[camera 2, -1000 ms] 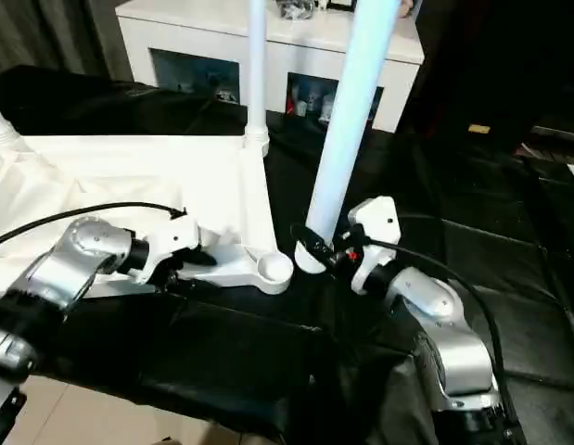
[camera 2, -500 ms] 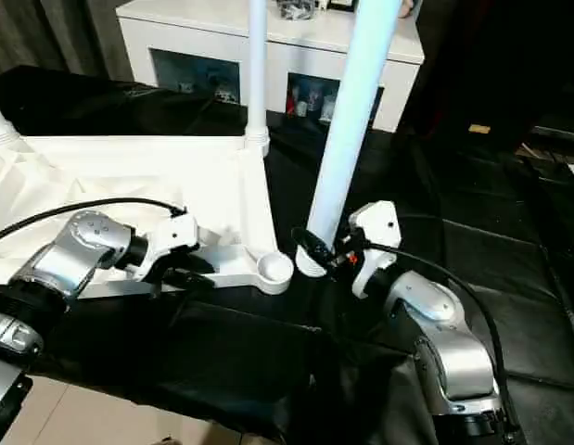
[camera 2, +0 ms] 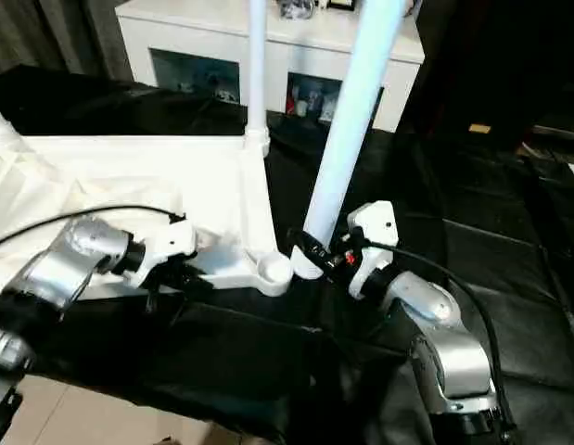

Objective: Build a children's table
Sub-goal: Insert table leg to table base

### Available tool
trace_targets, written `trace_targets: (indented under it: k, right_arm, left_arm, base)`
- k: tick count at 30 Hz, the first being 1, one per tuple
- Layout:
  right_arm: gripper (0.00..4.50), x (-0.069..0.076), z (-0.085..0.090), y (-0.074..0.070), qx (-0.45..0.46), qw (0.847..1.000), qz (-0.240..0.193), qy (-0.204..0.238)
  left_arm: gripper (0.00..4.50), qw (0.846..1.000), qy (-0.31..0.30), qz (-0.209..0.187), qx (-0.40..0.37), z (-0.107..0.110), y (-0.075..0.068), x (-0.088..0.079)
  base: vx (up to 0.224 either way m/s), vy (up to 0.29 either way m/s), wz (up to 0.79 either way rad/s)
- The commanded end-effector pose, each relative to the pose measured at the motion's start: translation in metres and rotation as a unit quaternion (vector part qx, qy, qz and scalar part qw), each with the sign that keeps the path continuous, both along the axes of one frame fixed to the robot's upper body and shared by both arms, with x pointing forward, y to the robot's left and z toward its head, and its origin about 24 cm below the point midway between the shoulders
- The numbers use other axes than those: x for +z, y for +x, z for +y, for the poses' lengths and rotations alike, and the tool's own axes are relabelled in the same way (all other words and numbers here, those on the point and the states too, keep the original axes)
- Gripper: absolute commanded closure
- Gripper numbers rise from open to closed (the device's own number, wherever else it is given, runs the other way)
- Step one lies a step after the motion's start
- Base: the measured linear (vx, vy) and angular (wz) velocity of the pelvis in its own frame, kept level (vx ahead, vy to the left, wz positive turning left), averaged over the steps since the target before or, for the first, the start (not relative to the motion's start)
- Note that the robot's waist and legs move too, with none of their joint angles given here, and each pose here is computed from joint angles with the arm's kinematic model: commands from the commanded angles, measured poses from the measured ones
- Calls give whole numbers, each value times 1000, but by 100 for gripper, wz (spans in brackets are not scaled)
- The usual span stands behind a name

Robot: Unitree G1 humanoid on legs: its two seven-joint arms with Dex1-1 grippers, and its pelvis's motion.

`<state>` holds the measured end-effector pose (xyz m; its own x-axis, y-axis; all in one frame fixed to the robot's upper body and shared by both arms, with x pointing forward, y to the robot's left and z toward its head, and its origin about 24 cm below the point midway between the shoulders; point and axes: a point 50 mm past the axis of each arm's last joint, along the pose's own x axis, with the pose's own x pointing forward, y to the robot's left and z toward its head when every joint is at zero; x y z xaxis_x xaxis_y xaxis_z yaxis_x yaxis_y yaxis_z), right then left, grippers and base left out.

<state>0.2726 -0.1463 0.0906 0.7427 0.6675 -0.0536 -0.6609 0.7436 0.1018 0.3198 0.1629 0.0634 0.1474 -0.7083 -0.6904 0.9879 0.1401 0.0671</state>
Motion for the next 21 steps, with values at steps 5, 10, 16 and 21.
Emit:
trace_targets:
  k: [5, 10, 16, 21]
  right_arm:
    - [264, -2, 1, 5, 30, 999, 32, 22]
    - [264, -10, 8, 7, 70, 995, 69, 15]
    - [264, -26, 11, 10, 87, 990, 108, -25]
    - [264, -32, 12, 10, 94, 986, 128, -44]
  left_arm:
    - [450, 999, -40, 19, -13, -22, -25, -13]
    - [450, 999, -44, 15, -19, -32, -34, -13]
    - [450, 999, -39, 3, -15, -35, -37, -11]
    - [450, 999, -31, -2, -9, -32, -37, -10]
  base:
    - [0, 0, 0]
    - [0, 0, 0]
    - [0, 0, 0]
    - [0, 0, 0]
